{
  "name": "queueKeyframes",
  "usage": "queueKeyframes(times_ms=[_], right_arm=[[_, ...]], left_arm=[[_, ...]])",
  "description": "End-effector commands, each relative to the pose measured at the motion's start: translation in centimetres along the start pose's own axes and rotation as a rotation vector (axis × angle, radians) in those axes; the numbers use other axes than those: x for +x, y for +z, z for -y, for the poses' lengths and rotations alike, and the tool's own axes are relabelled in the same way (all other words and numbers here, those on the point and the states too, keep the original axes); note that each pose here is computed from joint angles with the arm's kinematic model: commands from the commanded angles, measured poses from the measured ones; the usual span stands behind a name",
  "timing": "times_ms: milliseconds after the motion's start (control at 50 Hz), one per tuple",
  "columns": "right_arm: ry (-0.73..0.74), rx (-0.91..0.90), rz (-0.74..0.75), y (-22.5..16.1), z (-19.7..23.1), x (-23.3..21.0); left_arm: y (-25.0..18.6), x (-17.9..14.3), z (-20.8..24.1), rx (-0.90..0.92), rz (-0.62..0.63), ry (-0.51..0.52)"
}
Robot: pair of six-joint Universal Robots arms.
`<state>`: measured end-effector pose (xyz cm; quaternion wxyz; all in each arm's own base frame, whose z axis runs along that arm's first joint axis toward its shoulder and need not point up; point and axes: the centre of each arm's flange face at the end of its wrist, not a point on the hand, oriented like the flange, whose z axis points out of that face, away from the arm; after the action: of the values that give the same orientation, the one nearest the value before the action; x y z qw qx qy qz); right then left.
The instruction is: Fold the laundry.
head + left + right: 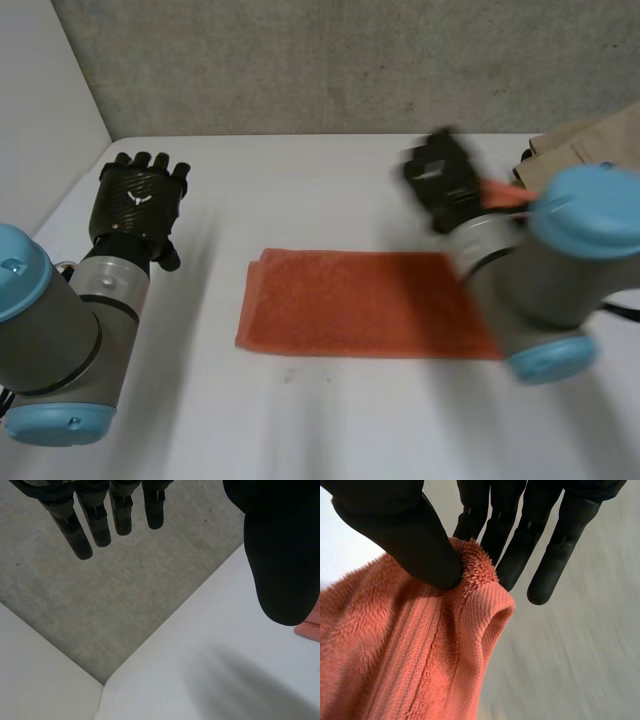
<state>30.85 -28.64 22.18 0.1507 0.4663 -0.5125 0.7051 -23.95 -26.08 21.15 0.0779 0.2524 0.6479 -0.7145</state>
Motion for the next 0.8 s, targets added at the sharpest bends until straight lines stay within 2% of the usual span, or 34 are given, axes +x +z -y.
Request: queueKeyframes(times_ms=[20, 140, 200, 280, 400, 460, 540, 660, 800], right_arm=[[0.009, 0.408, 0.367, -2.8, 6.7, -12.1], [0.016, 0.435, 0.511, -4.3, 6.3, -17.8], [0.020, 0.407, 0.507, -4.3, 6.0, -18.2], [0.057, 0.336, 0.433, -4.0, 6.1, -16.1], [0.308, 0.173, 0.284, -3.6, 4.9, -9.2], [0.430, 0.064, 0.286, -4.3, 2.8, -7.2], [0.523, -0.108, 0.323, -5.4, -0.3, -6.7], [0.522, -0.233, 0.313, -6.2, -4.0, -6.5], [0.498, -0.261, 0.313, -6.8, -5.2, -6.9]], left_arm=[[0.0, -0.8, 0.3, 0.008, 0.024, -0.006], [0.0, -0.9, 0.2, 0.004, 0.026, -0.017], [0.0, -0.8, 0.2, 0.007, 0.021, -0.018], [0.1, -0.6, 0.6, 0.019, 0.016, -0.020], [-0.1, 0.5, 2.0, 0.066, -0.021, -0.047], [-0.5, 2.2, 3.2, 0.112, -0.087, -0.064], [-0.8, 5.2, 3.5, 0.140, -0.206, -0.080], [-0.6, 10.7, 3.7, 0.173, -0.375, -0.098], [0.9, 14.2, 1.5, 0.104, -0.444, -0.077]])
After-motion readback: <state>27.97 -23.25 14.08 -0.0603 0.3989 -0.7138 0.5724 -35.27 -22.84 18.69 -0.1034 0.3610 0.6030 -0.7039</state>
